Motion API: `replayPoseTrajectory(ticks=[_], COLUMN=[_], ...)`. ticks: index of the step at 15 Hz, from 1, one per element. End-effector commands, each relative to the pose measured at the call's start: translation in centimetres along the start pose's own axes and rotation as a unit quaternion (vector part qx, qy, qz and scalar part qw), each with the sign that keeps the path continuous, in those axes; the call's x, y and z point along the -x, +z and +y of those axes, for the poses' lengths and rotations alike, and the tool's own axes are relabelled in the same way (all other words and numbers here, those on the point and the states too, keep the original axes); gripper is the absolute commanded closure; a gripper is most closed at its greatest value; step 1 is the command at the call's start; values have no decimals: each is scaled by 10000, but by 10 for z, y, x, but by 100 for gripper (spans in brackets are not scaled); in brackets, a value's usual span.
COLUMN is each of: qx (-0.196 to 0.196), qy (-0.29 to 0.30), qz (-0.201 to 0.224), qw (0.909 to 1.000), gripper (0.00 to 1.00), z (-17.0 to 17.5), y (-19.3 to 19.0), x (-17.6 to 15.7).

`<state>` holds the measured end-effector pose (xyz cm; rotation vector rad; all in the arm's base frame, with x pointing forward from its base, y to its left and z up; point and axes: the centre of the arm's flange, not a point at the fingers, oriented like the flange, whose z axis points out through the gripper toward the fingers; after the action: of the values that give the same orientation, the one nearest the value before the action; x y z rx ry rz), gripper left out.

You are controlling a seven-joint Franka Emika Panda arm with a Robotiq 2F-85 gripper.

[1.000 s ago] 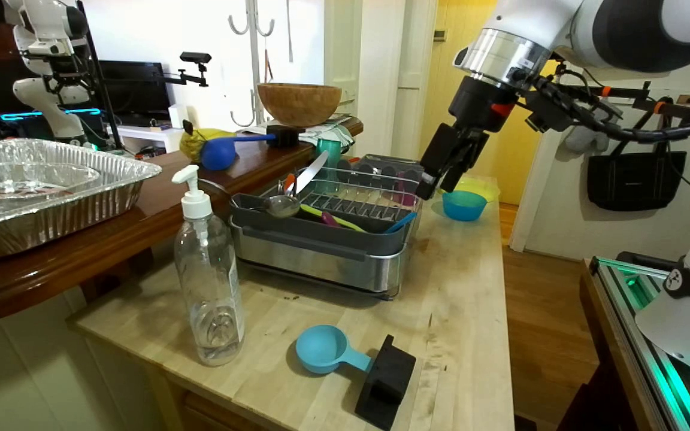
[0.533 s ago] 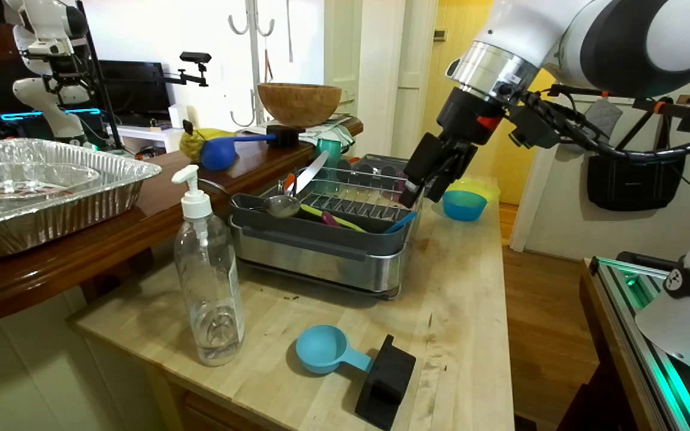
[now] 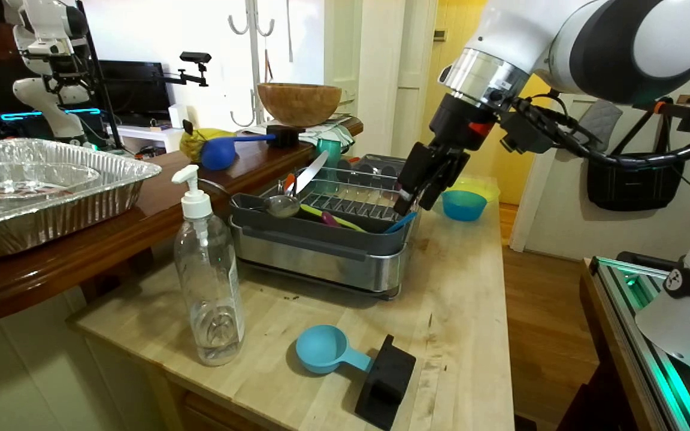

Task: Take the blue plastic knife from the dish rack and place it on the utensil organizer

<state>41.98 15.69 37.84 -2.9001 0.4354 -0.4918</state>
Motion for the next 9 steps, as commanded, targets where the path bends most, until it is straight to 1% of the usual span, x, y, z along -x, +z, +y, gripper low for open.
replayPoseTrajectory(ticks=[1, 2, 4, 5, 8, 9], qx=[-101, -113, -143, -158, -211, -226], qy=[168, 189, 219, 231, 276, 293], qz=[-81, -101, -141, -160, -217, -237], qw=[9998, 9997, 9996, 9995, 9992, 9990], gripper=[11, 10, 2, 0, 0, 25], z=[-8, -8, -10, -11, -14, -15], y=[5, 5, 5, 6, 7, 8], x=[-4, -4, -4, -4, -4, -4])
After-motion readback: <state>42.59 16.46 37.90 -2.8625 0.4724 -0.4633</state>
